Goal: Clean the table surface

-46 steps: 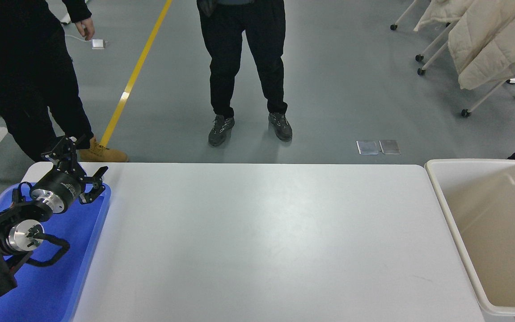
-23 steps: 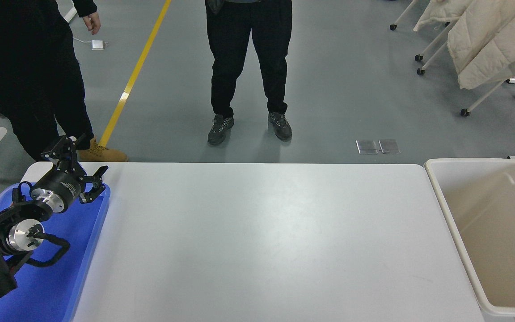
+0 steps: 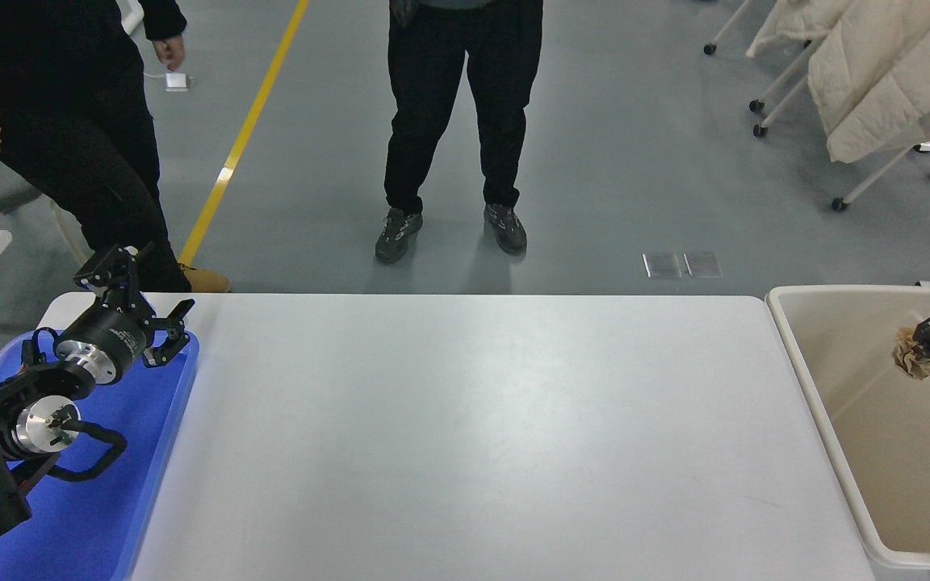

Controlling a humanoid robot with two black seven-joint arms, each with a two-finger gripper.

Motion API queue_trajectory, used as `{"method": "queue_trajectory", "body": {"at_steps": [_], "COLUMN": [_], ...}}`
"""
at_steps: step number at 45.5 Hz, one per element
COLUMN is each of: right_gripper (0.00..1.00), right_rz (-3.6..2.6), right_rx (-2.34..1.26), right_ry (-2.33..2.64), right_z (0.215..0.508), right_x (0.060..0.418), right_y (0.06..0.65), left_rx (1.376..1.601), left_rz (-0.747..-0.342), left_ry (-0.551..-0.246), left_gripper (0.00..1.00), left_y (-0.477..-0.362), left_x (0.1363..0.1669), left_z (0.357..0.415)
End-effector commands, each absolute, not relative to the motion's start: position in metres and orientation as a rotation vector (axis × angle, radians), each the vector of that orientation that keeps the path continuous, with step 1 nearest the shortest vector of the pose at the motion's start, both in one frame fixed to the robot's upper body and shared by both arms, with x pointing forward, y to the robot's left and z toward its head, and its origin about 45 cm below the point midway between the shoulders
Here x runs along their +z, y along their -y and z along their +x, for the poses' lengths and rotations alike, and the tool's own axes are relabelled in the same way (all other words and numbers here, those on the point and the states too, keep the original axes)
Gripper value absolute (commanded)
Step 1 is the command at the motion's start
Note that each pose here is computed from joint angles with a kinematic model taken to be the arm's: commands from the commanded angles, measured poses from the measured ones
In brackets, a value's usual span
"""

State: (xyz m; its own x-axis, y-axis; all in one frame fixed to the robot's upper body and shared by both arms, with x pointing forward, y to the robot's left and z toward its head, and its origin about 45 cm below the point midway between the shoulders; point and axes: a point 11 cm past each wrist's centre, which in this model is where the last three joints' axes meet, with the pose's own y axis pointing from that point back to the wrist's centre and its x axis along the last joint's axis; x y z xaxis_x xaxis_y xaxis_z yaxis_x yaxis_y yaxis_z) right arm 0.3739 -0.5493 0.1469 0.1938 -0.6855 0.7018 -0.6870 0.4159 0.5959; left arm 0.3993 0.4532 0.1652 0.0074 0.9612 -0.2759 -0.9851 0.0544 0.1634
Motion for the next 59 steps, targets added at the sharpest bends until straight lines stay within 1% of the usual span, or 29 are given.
{"method": "queue_trajectory", "body": {"at_steps": [1,3,4,5,12,17,18,19,30,31,32,33,34,41,42,43,44,45,46,47,48,50,51,52,53,55,56,57,59], "right_gripper": [0.0,0.0,0.0,0.0,0.0,0.0,0.0,0.0,0.0,0.24,0.54,0.8,1.0,1.0,1.0,1.0,1.0,1.0,1.0,1.0,1.0,1.0,1.0,1.0,1.0,1.0,1.0,1.0,1.0], "right_rz": [1.173,1.151,1.141,1.13,1.092,1.093,1.096,1.096,1.109,1.107,1.099,1.097,1.103,1.098,1.098,1.095,1.094,1.09,1.086,1.081,1.078,1.07,1.066,1.061,1.059,1.055,1.052,1.053,1.059], "right_rx": [0.076,0.086,0.096,0.104,0.146,0.114,0.11,0.103,0.065,0.066,0.068,0.067,0.058,0.021,0.019,0.019,0.021,0.023,0.027,0.032,0.037,0.045,0.049,0.052,0.057,0.063,0.065,0.068,0.069], "right_ry": [1.577,1.596,1.603,1.609,1.646,1.689,1.69,1.691,1.715,1.716,1.723,1.732,1.746,1.796,1.799,1.804,1.806,1.81,1.814,1.818,1.823,1.831,1.832,1.835,1.841,1.843,1.845,1.845,1.845], "right_z": [0.366,0.365,0.365,0.365,0.364,0.363,0.363,0.361,0.36,0.361,0.361,0.362,0.364,0.364,0.364,0.364,0.365,0.365,0.366,0.366,0.367,0.368,0.368,0.368,0.368,0.367,0.366,0.366,0.365], "right_x": [0.116,0.112,0.11,0.11,0.1,0.098,0.097,0.096,0.089,0.09,0.09,0.092,0.092,0.096,0.096,0.097,0.098,0.1,0.103,0.106,0.11,0.116,0.119,0.121,0.124,0.129,0.132,0.134,0.137], "right_y": [0.536,0.533,0.531,0.53,0.518,0.517,0.516,0.516,0.508,0.508,0.509,0.509,0.508,0.511,0.512,0.513,0.514,0.516,0.519,0.522,0.524,0.53,0.534,0.536,0.539,0.545,0.549,0.551,0.554], "left_rx": [1.525,1.525,1.524,1.525,1.525,1.525,1.524,1.525,1.525,1.525,1.525,1.524,1.525,1.525,1.524,1.525,1.524,1.524,1.525,1.524,1.525,1.524,1.525,1.525,1.524,1.525,1.524,1.525,1.525], "left_rz": [-0.083,-0.083,-0.084,-0.083,-0.083,-0.083,-0.084,-0.083,-0.083,-0.083,-0.083,-0.084,-0.083,-0.083,-0.084,-0.083,-0.084,-0.084,-0.083,-0.084,-0.083,-0.084,-0.083,-0.083,-0.084,-0.083,-0.084,-0.083,-0.083], "left_ry": [-0.351,-0.351,-0.35,-0.351,-0.351,-0.351,-0.35,-0.351,-0.351,-0.351,-0.351,-0.35,-0.351,-0.351,-0.35,-0.351,-0.35,-0.35,-0.351,-0.35,-0.351,-0.35,-0.351,-0.351,-0.35,-0.351,-0.35,-0.351,-0.351], "left_gripper": [1.0,1.0,1.0,1.0,1.0,1.0,1.0,1.0,1.0,1.0,1.0,1.0,1.0,1.0,1.0,1.0,1.0,1.0,1.0,1.0,1.0,1.0,1.0,1.0,1.0,1.0,1.0,1.0,1.0], "left_y": [-0.453,-0.453,-0.453,-0.453,-0.453,-0.453,-0.453,-0.453,-0.453,-0.453,-0.453,-0.453,-0.453,-0.453,-0.453,-0.453,-0.453,-0.453,-0.453,-0.453,-0.453,-0.453,-0.453,-0.453,-0.453,-0.453,-0.453,-0.453,-0.453], "left_x": [0.1648,0.1648,0.1654,0.1648,0.1648,0.1648,0.1654,0.1648,0.1648,0.1648,0.1648,0.1654,0.1648,0.1648,0.1654,0.1648,0.1654,0.1655,0.1648,0.1654,0.1648,0.1655,0.1648,0.1648,0.1654,0.1648,0.1654,0.1648,0.1648], "left_z": [0.399,0.399,0.3995,0.399,0.399,0.399,0.3995,0.399,0.399,0.399,0.399,0.3995,0.399,0.399,0.3995,0.399,0.3995,0.3995,0.399,0.3995,0.399,0.3995,0.399,0.399,0.3995,0.399,0.3995,0.399,0.399]}}
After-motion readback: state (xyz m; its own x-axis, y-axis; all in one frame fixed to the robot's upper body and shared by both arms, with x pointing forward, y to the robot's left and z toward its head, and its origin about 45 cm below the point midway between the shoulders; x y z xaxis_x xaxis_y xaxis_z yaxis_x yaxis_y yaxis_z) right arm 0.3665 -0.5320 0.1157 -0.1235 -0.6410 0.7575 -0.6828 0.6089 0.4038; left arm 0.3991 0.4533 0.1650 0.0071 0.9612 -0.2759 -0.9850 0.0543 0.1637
